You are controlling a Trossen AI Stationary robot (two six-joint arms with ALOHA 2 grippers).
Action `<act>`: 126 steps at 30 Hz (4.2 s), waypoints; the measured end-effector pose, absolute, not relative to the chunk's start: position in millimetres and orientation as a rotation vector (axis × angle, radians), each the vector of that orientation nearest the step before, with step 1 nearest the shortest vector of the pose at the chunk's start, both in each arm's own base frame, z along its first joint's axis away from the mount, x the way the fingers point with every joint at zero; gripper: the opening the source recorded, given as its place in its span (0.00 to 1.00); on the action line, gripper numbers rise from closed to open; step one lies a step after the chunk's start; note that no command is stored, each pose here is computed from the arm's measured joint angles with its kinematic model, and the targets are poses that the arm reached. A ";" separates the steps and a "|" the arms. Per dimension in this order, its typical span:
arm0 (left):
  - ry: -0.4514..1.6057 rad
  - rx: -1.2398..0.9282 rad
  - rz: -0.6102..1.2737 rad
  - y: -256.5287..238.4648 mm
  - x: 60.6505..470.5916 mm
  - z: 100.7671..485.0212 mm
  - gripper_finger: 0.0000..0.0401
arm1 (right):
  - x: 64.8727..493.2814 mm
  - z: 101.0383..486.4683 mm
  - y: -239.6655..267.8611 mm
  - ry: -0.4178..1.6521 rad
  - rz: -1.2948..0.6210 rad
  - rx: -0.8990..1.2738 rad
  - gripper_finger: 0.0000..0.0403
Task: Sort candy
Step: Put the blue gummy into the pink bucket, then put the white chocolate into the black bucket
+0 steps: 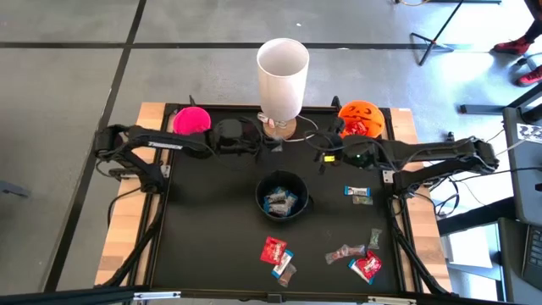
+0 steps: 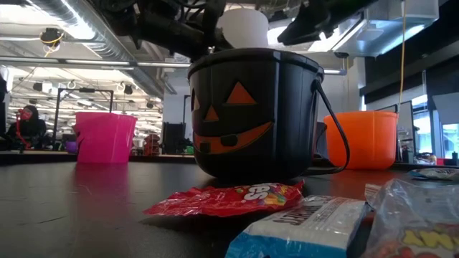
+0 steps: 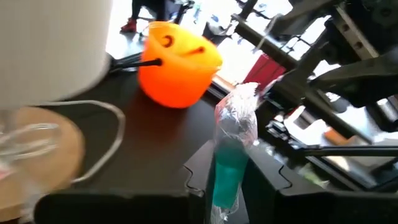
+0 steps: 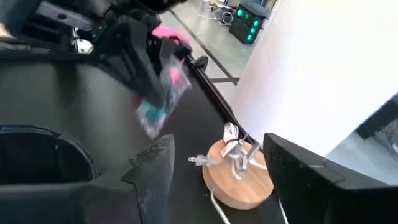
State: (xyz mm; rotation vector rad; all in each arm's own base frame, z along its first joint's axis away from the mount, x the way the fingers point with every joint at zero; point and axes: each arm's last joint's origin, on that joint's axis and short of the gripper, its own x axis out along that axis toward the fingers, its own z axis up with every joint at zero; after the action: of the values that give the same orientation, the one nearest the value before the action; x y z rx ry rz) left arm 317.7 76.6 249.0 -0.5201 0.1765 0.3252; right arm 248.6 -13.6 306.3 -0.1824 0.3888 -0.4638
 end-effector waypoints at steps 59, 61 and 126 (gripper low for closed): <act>0.211 -0.343 0.483 88.7 189.5 334.8 0.36 | 238.3 310.1 -8.5 0.390 -0.302 -0.042 0.58; 0.188 -0.309 0.425 79.4 194.7 338.0 0.36 | 233.6 311.9 -7.6 0.395 -0.270 -0.036 0.58; 0.036 -0.401 0.361 0.9 207.2 240.9 0.36 | 141.5 143.7 26.8 1.247 -0.559 0.322 0.25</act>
State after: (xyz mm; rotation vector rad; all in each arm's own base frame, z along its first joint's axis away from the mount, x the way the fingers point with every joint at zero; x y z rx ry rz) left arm 207.2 0.9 240.9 -0.4006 0.0360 0.3609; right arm 141.5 26.8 143.7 0.3221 1.2466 -0.5585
